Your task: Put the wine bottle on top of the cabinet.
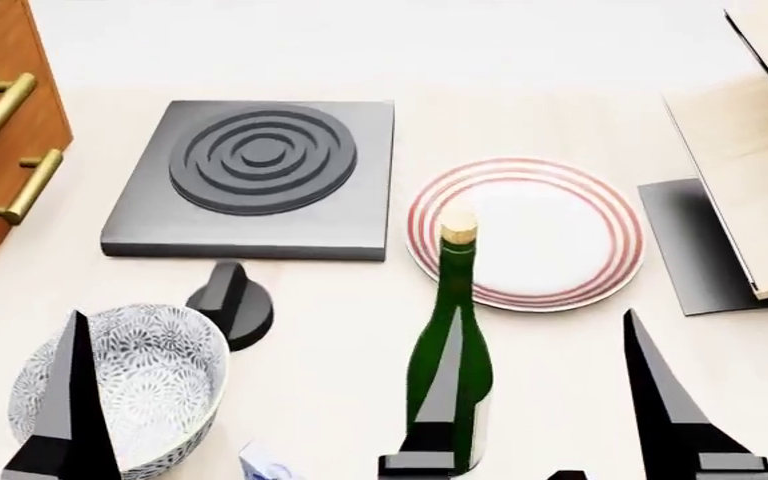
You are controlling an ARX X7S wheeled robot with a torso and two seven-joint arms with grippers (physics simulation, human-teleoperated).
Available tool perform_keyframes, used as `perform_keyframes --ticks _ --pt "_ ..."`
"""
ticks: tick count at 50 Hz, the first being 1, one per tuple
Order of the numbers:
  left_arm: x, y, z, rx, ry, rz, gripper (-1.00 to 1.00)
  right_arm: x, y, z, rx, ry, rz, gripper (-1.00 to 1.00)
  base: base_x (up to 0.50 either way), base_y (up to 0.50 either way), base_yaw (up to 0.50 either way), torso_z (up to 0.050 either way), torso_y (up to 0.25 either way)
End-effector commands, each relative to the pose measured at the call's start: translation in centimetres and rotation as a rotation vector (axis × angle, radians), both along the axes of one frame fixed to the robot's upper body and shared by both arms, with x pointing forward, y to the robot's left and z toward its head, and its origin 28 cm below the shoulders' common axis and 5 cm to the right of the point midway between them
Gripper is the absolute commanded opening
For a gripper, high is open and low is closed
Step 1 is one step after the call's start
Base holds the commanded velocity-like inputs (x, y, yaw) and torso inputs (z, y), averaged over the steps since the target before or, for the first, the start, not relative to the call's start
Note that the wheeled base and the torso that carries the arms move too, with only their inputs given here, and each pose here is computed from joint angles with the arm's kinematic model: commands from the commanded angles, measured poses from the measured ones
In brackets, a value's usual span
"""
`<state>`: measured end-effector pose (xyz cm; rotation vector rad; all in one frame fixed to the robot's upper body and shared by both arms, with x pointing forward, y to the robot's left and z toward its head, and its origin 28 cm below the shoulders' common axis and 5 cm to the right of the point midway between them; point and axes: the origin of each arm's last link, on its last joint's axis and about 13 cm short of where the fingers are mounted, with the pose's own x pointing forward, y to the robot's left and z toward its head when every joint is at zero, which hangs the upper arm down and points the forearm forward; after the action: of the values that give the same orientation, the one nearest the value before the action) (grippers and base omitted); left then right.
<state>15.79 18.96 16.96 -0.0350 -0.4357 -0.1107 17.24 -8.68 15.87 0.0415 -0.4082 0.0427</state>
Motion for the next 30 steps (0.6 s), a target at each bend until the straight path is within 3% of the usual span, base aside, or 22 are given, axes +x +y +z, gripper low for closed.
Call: perform_keyframes --ticks 1,13,17,30 --pt "-0.18 -0.03 0.29 -0.001 -0.006 0.000 1.00 -0.06 0.04 0.07 -0.001 0.000 0.005 1.00 0.50 0.00 0.00 0.000 0.000" --pt "-0.10 -0.01 0.16 -0.004 -0.004 -0.002 1.00 -0.01 0.05 -0.04 0.000 0.002 0.004 1.00 0.50 0.00 0.00 0.000 0.000" --pt "-0.11 0.01 0.16 -0.005 -0.005 -0.004 1.00 0.29 0.01 -0.31 -0.032 0.017 -0.042 1.00 0.46 0.00 0.00 0.000 0.004" --pt "-0.17 0.04 0.24 -0.011 -0.004 -0.005 1.00 0.13 0.07 -0.31 -0.016 0.008 -0.012 1.00 0.01 0.00 0.00 0.000 0.000"
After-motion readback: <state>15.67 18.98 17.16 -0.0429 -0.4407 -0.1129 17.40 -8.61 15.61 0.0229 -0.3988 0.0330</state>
